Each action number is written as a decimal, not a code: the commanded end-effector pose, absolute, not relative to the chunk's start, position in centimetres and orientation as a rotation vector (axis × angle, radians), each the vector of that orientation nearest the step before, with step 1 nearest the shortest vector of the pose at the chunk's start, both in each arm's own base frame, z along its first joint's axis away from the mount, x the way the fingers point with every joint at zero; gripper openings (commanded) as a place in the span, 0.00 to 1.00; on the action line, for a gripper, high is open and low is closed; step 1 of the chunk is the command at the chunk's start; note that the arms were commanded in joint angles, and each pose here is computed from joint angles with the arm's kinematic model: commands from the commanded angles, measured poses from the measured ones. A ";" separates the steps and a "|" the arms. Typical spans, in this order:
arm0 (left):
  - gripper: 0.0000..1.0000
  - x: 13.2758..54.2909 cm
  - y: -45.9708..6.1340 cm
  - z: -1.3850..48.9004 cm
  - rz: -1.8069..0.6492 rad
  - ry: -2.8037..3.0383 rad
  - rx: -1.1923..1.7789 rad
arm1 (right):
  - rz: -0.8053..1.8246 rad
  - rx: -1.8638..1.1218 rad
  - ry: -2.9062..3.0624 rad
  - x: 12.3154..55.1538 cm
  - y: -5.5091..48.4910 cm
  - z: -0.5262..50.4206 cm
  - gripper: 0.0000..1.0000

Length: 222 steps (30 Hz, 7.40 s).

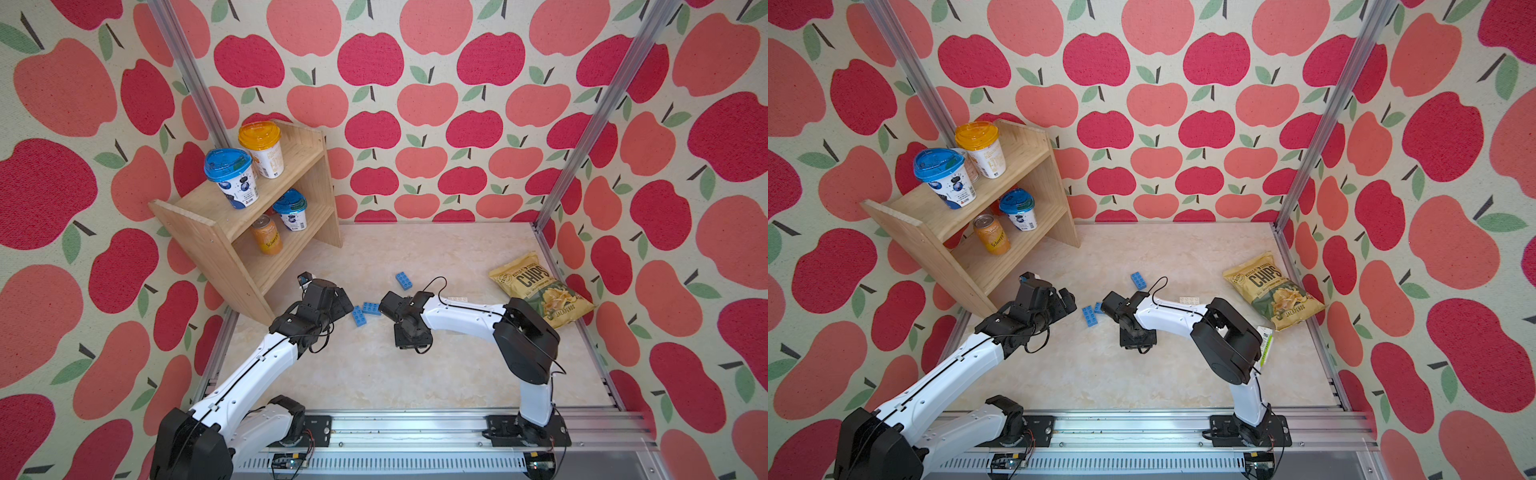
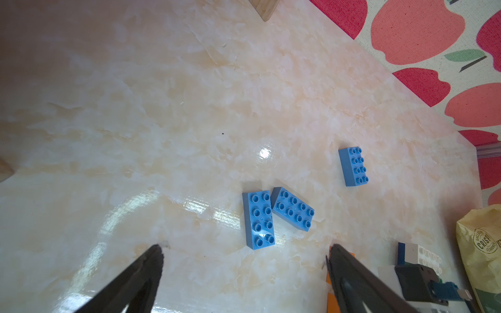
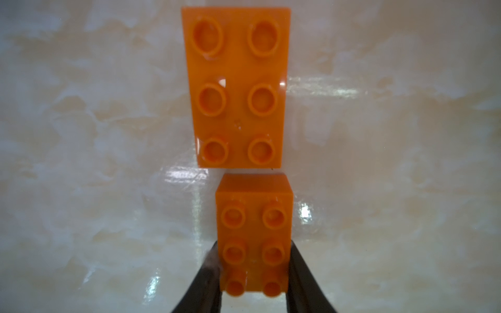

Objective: Assemble a rectangle with lego
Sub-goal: Place the lego brick at the center of the board, then adjust the lego brick at the center of the board, then pick up the lego brick from the center of the board.

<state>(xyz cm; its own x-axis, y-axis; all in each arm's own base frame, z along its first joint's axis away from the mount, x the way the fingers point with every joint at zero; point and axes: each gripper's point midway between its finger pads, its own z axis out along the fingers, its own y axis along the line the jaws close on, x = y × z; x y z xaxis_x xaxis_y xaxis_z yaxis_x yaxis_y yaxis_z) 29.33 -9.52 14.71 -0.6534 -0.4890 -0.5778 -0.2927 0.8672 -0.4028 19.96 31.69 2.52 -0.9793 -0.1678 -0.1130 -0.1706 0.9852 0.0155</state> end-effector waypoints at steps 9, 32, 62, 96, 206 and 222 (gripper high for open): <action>0.97 29.9 -9.6 15.8 -0.372 2.288 -0.554 | -0.018 -0.179 3.086 20.1 31.8 0.0 0.26; 0.97 29.9 -9.5 15.8 -0.362 2.285 -0.549 | -0.062 -0.141 3.106 21.1 30.9 -1.4 0.32; 0.97 30.6 -10.1 15.8 -0.378 2.293 -0.534 | -0.080 -0.182 3.156 20.2 31.0 -3.2 0.33; 0.97 29.5 -8.6 16.8 -0.324 2.260 -0.549 | 0.133 -0.127 2.842 27.8 31.7 10.1 1.00; 0.97 29.3 -8.8 16.7 -0.337 2.277 -0.523 | -0.036 -0.153 3.011 42.3 32.1 -2.9 0.78; 0.97 29.3 -8.7 16.7 -0.340 2.270 -0.529 | 0.018 -0.269 2.945 41.7 34.1 0.0 0.32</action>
<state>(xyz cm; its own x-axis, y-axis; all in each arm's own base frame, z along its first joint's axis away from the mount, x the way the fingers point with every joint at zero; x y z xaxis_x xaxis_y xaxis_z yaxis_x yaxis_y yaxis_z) 29.39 -8.94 16.22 -0.6246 -0.4819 -0.6145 -0.2759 0.8723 -0.4037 44.97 33.64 2.50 -0.9494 -0.1207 -0.2901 -0.1305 0.9913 0.0147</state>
